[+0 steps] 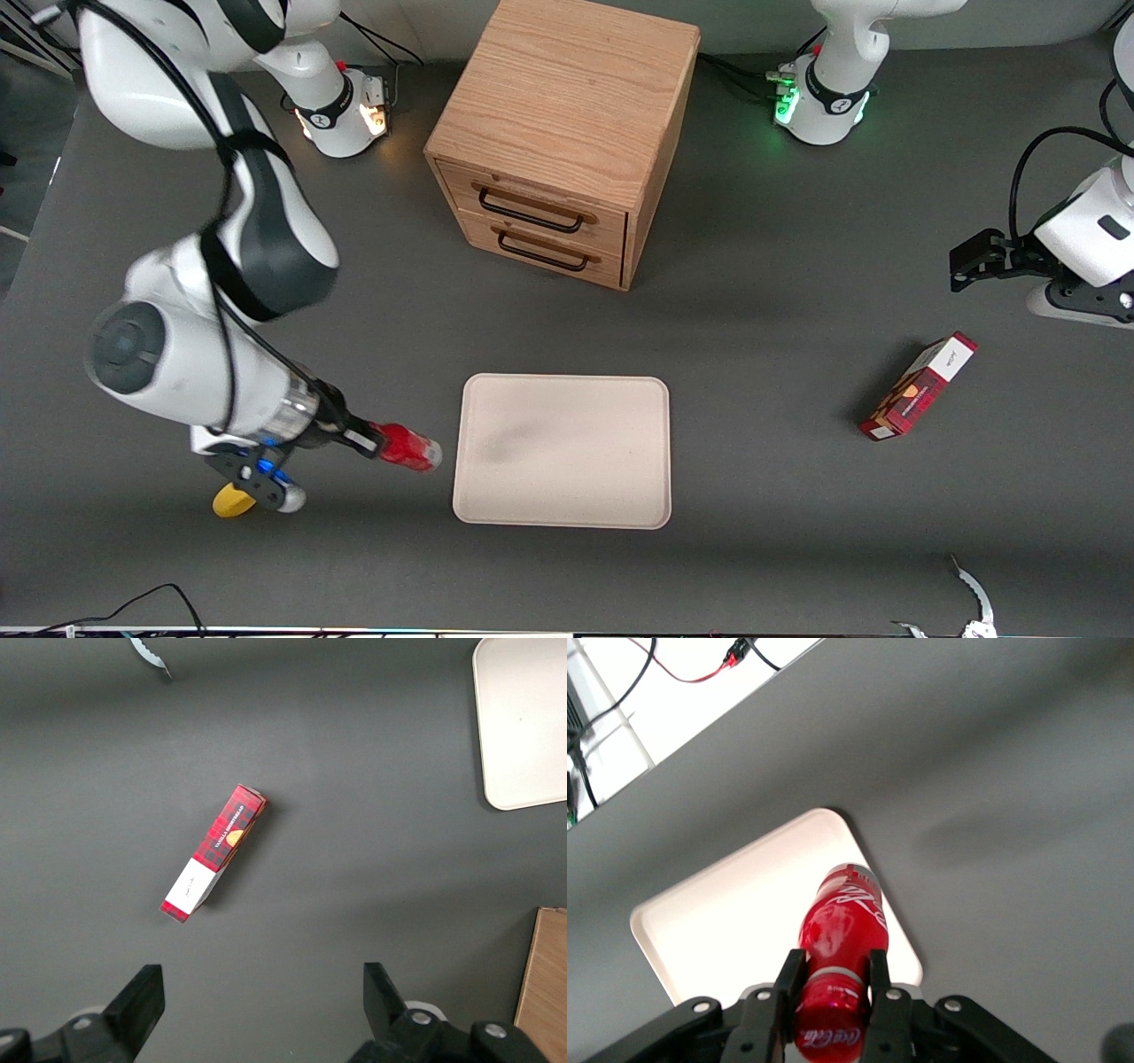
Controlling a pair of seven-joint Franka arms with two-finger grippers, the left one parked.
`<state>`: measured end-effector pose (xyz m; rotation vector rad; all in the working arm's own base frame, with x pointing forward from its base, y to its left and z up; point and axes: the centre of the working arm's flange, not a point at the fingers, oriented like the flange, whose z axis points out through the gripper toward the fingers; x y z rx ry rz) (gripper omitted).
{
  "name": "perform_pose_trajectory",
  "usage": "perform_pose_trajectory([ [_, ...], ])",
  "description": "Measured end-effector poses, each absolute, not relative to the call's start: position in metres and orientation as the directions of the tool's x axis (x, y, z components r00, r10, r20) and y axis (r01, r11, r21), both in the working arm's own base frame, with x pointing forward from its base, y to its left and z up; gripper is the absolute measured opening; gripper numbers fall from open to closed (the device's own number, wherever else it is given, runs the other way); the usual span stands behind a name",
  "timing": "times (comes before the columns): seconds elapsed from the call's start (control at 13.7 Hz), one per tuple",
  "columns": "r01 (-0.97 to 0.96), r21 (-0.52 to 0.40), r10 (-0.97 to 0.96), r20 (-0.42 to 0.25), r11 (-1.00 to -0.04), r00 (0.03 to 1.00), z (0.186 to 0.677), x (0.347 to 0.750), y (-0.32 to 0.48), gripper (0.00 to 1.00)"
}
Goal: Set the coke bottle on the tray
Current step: 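Carry the bottle with the right gripper over the cream tray, then lower the bottle onto the tray corner and open the right gripper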
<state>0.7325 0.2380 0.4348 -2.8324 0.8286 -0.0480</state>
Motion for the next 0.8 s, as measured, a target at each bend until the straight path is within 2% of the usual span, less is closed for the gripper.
perform_pose_trajectory([
  [0.37,-0.596,-0.196,-0.612,0.025,-0.779,0.791,0.354,0.744,0.281,0.33],
  [0.73,-0.610,-0.185,-0.627,0.043,-0.770,0.778,0.318,0.741,0.302,0.33],
  [0.8,-0.610,-0.184,-0.627,0.045,-0.771,0.778,0.317,0.742,0.302,0.39],
])
